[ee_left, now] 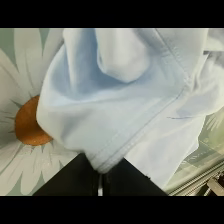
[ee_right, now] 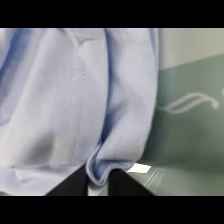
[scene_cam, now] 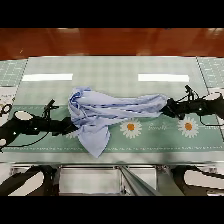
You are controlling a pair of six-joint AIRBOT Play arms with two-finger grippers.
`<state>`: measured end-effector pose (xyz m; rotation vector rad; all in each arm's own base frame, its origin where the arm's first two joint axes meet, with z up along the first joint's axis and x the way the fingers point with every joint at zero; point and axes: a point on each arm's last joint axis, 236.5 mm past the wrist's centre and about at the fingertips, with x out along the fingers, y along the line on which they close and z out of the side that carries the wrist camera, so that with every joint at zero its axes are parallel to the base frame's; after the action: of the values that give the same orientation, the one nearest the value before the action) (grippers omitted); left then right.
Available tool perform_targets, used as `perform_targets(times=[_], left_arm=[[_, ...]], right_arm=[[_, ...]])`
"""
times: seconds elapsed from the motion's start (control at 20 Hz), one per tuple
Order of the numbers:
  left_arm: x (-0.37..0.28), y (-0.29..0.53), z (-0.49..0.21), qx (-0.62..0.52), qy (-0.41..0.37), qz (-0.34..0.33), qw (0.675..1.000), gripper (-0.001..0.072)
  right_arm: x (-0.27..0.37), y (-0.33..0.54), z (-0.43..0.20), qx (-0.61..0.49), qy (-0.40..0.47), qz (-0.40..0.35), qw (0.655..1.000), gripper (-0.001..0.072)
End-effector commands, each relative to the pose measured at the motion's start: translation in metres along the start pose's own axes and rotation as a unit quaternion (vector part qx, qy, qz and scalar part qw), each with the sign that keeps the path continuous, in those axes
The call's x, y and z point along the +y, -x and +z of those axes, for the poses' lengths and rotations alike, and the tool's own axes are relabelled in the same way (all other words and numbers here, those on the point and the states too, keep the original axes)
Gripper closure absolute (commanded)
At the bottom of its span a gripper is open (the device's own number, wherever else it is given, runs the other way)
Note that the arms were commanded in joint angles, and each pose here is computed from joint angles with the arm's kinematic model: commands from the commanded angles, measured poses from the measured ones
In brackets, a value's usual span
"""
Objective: Fold the shirts.
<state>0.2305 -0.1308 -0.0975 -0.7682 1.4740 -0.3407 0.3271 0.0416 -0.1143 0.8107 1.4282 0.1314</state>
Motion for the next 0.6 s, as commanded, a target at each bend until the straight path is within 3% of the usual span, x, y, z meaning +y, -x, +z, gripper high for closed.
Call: perform_targets(times=[0.0, 0.05, 0.2, 0.35, 0.55], left_arm=[[0.0, 0.0, 0.001, -0.002, -0.001, 0.0, 1.0, 0.0678], [0.0, 0.0, 0.001, -0.003, -0.001, 0.0, 1.0, 0.0678], [-0.017, 0.015, 0.021, -0.021, -0.024, -0.012, 0.999, 0.0678], [-0.091, 0.077, 0.075, -0.103, -0.093, -0.069, 0.988, 0.0678], [-0.241, 0.234, 0.114, -0.292, -0.245, -0.153, 0.912, 0.0678]], right_arm=[[0.002, -0.006, 0.002, -0.001, 0.008, -0.006, 1.0, 0.0633], [0.002, -0.006, 0.003, -0.002, 0.015, -0.006, 1.0, 0.0686], [0.02, 0.012, 0.014, -0.014, 0.043, 0.002, 0.999, 0.0688], [0.079, 0.089, 0.055, -0.105, 0.126, 0.009, 0.986, 0.0688], [0.198, 0.263, 0.074, -0.304, 0.247, 0.025, 0.92, 0.0688]])
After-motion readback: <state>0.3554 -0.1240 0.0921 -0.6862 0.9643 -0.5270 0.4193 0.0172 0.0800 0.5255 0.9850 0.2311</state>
